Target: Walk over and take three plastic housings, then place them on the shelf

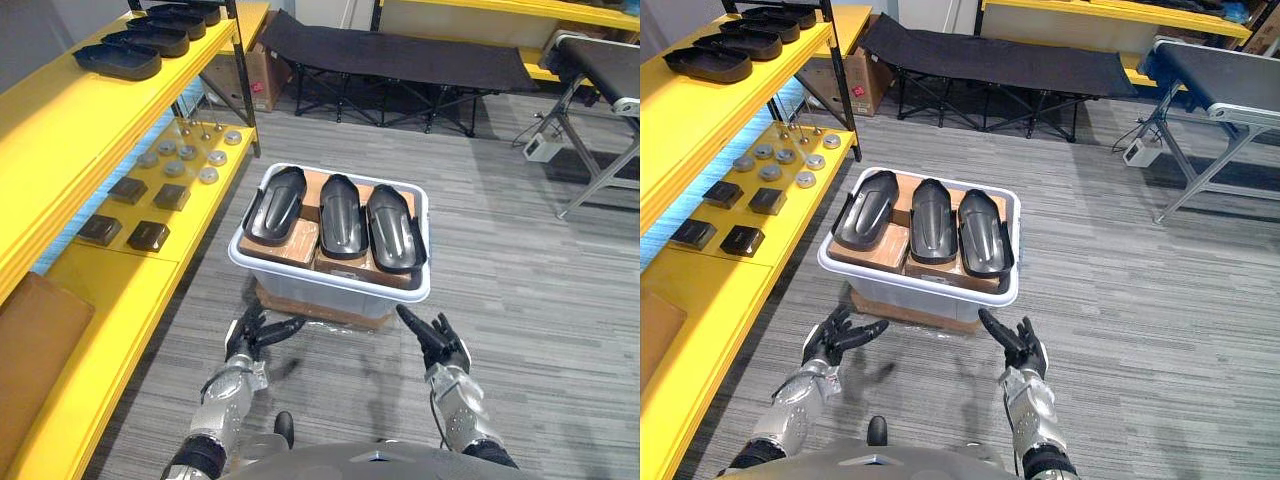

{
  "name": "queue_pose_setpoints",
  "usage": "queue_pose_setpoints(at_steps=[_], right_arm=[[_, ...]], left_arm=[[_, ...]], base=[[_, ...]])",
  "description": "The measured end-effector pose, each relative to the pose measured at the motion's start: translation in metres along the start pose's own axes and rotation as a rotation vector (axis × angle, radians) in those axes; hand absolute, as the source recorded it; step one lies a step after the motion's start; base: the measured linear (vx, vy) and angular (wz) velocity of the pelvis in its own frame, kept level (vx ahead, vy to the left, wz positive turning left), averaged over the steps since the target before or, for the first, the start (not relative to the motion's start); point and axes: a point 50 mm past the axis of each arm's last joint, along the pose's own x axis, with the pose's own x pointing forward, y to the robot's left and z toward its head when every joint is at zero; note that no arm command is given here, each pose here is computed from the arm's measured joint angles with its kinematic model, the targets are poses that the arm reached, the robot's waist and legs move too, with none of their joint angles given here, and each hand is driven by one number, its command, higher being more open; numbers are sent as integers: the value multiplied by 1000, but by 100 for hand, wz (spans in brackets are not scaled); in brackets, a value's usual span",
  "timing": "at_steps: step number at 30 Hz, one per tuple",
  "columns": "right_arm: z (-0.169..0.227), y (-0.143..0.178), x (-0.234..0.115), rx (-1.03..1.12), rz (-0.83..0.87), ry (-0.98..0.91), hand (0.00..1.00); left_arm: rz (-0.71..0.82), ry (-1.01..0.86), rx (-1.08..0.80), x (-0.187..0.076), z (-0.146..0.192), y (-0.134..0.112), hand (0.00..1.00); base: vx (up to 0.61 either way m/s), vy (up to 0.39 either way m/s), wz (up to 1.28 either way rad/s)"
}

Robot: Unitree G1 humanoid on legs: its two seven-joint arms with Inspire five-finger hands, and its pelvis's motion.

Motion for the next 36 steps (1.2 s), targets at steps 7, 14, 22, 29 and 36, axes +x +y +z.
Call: queue_pose_setpoints(at_steps=[7, 14, 22, 29, 36], right_arm=[[1, 1, -2, -18, 17, -11, 100], [3, -1, -4, -15, 12, -42, 100], [0, -5, -7, -14, 6, -34, 100], [-1, -5, -7, -15, 24, -31, 100], [-2, -6, -8, -15, 26, -27, 100]], left_arm=[[-22, -9, 6, 2, 7, -4, 100], [-27, -16, 3, 2, 9, -1, 100], [-46, -16, -4, 2, 10, -1, 100], [-44, -2, -9, 0, 4, 2, 100], [-44, 17, -12, -4, -2, 5, 100]], base=[[-33, -7, -3], [-21, 2, -4], [0, 0, 0], [0, 0, 0], [0, 0, 0]])
